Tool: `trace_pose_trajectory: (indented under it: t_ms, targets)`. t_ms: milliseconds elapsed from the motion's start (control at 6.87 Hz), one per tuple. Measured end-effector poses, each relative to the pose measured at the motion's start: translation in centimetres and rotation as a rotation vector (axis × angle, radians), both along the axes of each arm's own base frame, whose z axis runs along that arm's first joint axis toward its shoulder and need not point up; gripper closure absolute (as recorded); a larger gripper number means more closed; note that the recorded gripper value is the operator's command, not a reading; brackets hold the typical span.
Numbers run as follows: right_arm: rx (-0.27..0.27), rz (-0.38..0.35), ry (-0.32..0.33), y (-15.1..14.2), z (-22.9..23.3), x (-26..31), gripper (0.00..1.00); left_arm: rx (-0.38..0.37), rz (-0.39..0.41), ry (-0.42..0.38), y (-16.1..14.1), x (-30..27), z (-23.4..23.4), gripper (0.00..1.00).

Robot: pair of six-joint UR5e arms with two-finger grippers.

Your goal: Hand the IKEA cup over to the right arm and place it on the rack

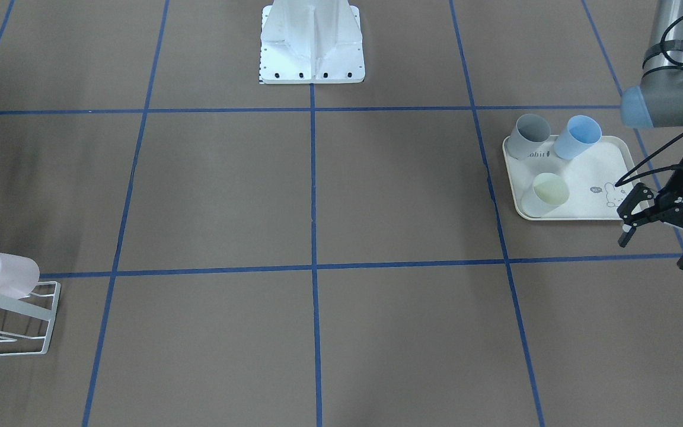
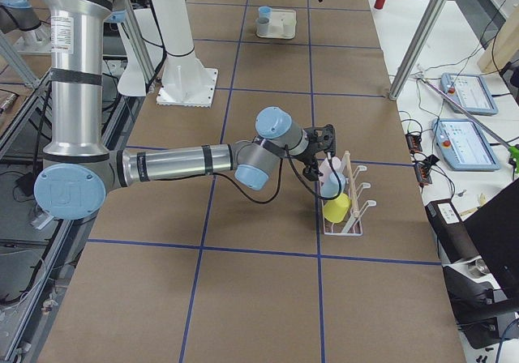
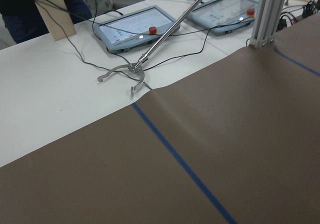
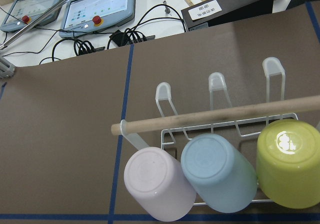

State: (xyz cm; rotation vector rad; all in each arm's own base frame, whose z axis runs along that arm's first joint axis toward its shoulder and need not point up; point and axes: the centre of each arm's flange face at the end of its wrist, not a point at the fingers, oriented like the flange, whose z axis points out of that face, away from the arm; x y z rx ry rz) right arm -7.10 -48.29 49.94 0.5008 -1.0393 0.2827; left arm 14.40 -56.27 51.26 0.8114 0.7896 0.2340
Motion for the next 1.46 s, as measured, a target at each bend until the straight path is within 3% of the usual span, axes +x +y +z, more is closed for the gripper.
trace_pose_trajectory:
  t_ms: [291,728,1020,1457]
  targets:
    - [-0.001,-0.013,-0.005,0.7,-0.1,-0.1,0.0,-0.157,0.088,-0.05,7.2,-2.4,4.3,0.0]
    - [-0.017,-0.029,-0.002,1.5,0.8,-0.5,0.0,-0.331,0.192,-0.036,15.7,-3.7,8.9,0.0]
    - [-0.006,-0.033,-0.005,2.2,1.2,-0.4,0.0,-0.404,0.253,-0.041,18.3,-2.3,10.5,0.0]
    - [0.013,-0.031,-0.01,3.8,2.4,0.1,0.0,-0.427,0.311,0.007,19.4,-1.1,8.8,0.0]
